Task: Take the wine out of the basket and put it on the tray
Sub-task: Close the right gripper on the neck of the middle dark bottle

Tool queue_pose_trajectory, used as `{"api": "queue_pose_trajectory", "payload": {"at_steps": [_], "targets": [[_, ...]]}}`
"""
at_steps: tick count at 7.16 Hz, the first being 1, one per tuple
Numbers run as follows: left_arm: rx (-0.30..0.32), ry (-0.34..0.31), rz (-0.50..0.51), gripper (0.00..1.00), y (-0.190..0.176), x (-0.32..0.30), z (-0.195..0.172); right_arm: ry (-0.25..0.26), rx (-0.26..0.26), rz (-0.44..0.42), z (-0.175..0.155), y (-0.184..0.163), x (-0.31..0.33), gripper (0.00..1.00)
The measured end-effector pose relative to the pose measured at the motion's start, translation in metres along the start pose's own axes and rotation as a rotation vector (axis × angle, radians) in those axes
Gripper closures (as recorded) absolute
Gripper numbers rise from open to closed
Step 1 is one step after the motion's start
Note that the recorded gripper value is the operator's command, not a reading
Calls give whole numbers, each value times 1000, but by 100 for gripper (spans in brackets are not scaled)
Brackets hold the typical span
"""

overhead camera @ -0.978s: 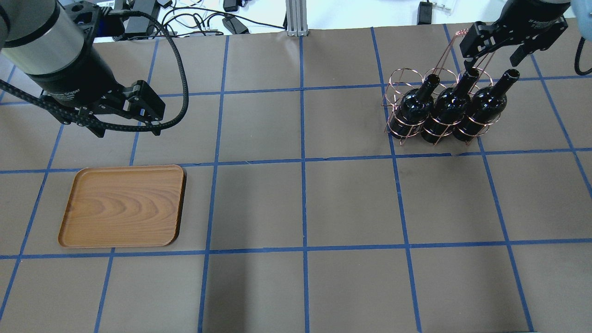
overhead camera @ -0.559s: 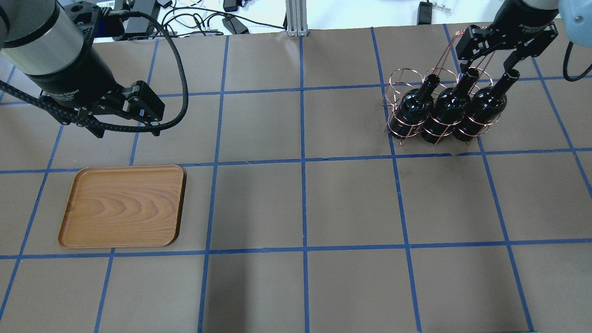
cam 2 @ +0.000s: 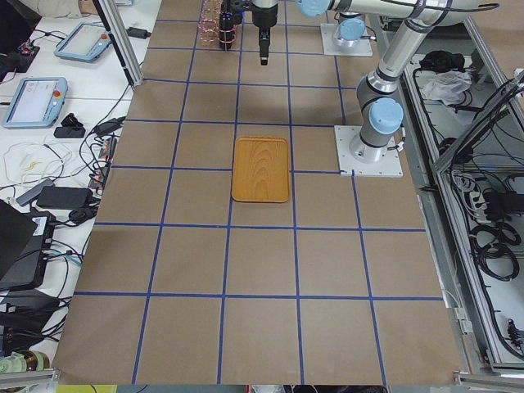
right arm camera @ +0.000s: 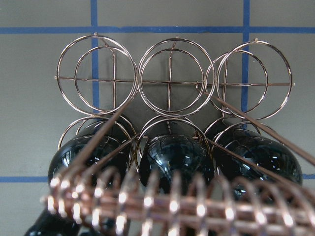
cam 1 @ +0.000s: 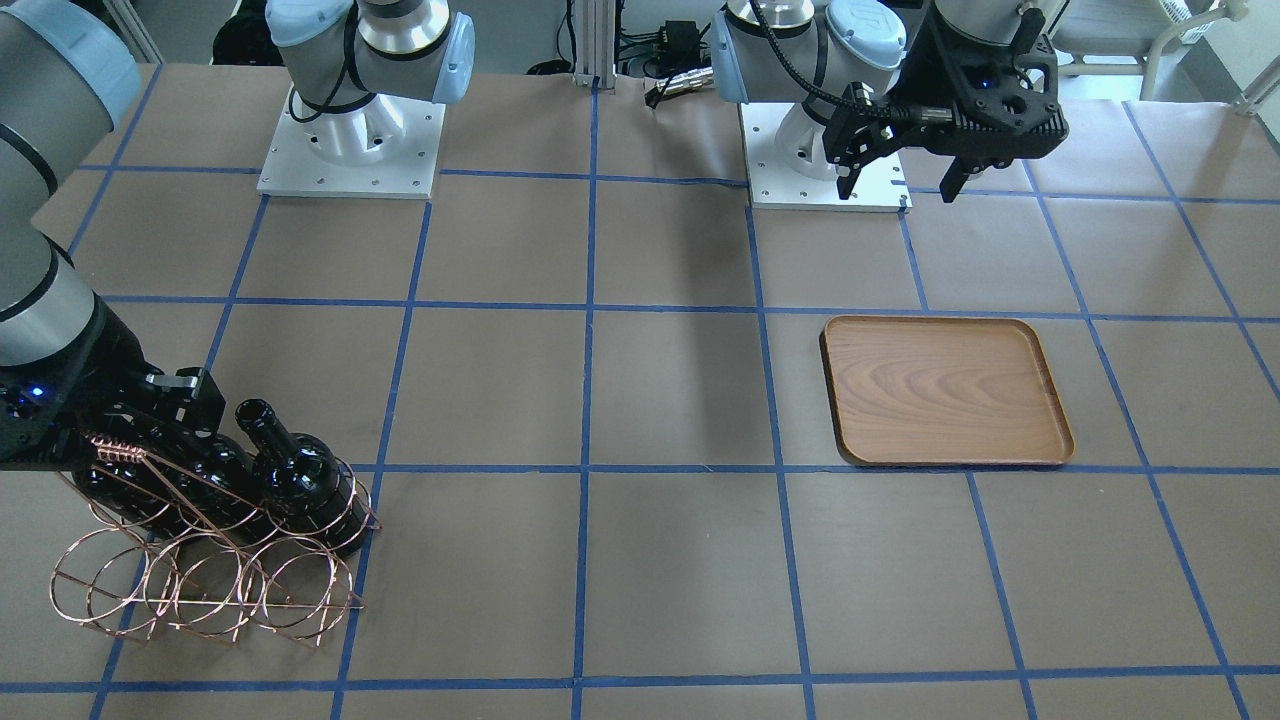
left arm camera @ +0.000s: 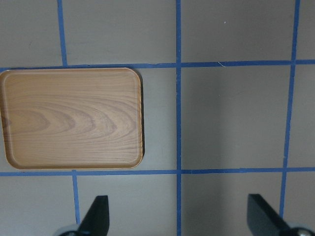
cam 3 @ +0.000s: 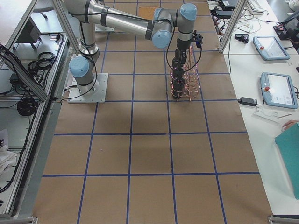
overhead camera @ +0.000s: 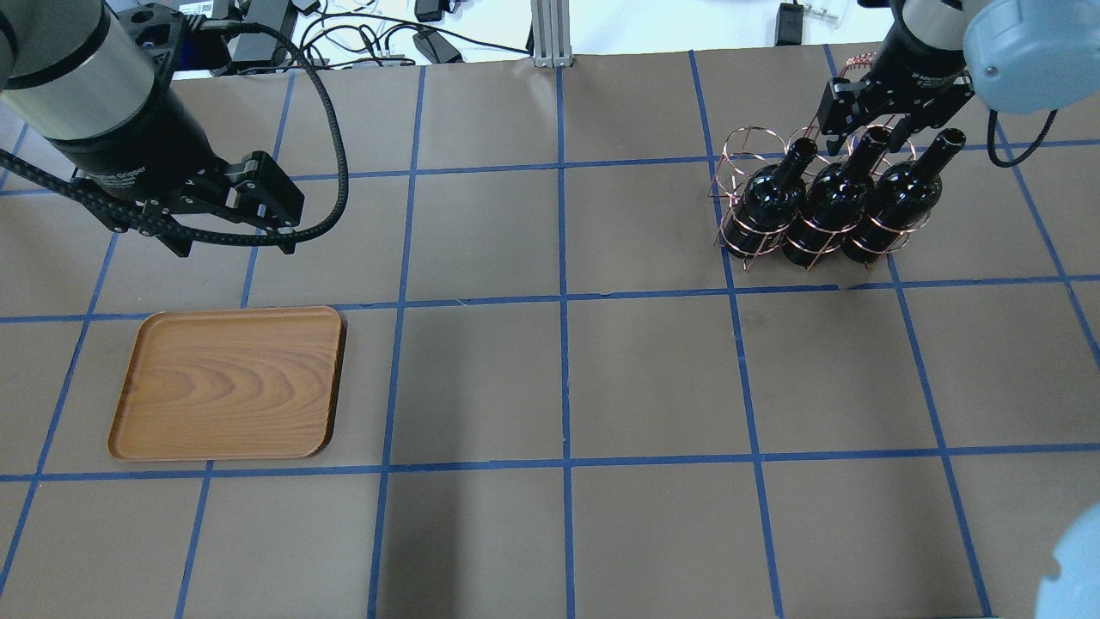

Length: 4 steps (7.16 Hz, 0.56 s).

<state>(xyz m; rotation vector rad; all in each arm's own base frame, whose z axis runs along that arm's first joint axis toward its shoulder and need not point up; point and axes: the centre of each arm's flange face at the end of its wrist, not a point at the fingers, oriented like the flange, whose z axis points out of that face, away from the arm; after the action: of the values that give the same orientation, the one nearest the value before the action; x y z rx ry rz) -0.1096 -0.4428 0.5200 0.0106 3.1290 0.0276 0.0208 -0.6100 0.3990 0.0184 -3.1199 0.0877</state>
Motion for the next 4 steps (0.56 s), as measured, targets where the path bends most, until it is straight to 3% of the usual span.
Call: {"api": "queue_pose_trajectory", "payload": {"at_steps": [4], "targets": [[-6, 0, 0, 0, 0, 0, 1, -5, -29, 13, 8, 4, 1, 45]]}}
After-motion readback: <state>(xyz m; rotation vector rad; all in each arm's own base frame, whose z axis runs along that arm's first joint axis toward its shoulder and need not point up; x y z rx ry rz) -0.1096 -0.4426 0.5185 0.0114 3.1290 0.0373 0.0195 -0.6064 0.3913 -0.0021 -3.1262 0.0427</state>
